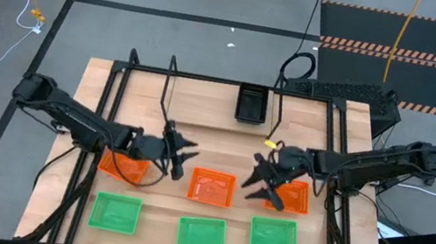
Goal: Stack baskets on shelf by color
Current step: Put the right green bin on the shelf
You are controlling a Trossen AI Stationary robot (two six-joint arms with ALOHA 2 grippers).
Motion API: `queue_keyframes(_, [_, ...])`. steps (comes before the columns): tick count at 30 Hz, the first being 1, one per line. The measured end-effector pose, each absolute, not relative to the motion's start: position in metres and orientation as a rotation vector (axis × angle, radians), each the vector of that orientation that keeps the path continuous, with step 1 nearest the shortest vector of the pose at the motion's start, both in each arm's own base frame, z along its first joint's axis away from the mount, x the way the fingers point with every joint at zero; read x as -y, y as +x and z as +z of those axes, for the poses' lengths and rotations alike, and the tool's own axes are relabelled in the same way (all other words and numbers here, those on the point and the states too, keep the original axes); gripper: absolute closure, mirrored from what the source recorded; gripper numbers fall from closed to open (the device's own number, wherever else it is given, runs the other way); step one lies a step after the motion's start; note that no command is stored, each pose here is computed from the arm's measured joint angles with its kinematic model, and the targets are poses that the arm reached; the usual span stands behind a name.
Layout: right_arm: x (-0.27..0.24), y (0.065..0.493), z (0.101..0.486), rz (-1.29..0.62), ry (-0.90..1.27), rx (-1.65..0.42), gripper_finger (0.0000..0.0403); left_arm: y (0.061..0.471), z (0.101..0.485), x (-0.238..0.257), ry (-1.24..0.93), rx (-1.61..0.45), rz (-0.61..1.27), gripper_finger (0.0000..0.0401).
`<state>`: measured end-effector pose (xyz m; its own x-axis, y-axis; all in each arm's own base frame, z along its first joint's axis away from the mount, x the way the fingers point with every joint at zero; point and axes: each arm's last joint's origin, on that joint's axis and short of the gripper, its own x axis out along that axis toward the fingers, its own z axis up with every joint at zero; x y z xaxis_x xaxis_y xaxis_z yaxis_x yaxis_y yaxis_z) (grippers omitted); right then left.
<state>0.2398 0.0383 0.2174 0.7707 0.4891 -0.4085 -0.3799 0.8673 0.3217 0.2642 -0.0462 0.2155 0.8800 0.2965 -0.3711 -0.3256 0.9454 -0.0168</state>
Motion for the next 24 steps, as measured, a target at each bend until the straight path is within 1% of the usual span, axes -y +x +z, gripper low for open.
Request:
queue_keyframes(5, [-0.065,0.228,0.215,0.409,0.186,-0.673,0.0235,0.27,0.202,0.067,-0.11,-0.364,0.302,0.0265])
queue_keyframes(9, [-0.091,0.215,0.212,0.402,0.114,-0.765,0.0235,0.269,0.203,0.081,-0.177,-0.334,0.27,0.0265])
queue_keyframes(17, [-0.156,0.187,0.223,0.51,0.17,-0.798,0.0236,0.256,0.216,0.123,-0.186,-0.199,0.192,0.0265])
queue_keyframes(21, [-0.187,0.178,0.228,0.493,0.165,-0.787,0.0236,0.245,0.219,0.14,-0.182,-0.164,0.19,0.0265])
queue_keyframes(24, [-0.202,0.171,0.221,0.474,0.13,-0.876,0.0236,0.239,0.219,0.15,-0.179,-0.152,0.201,0.0265])
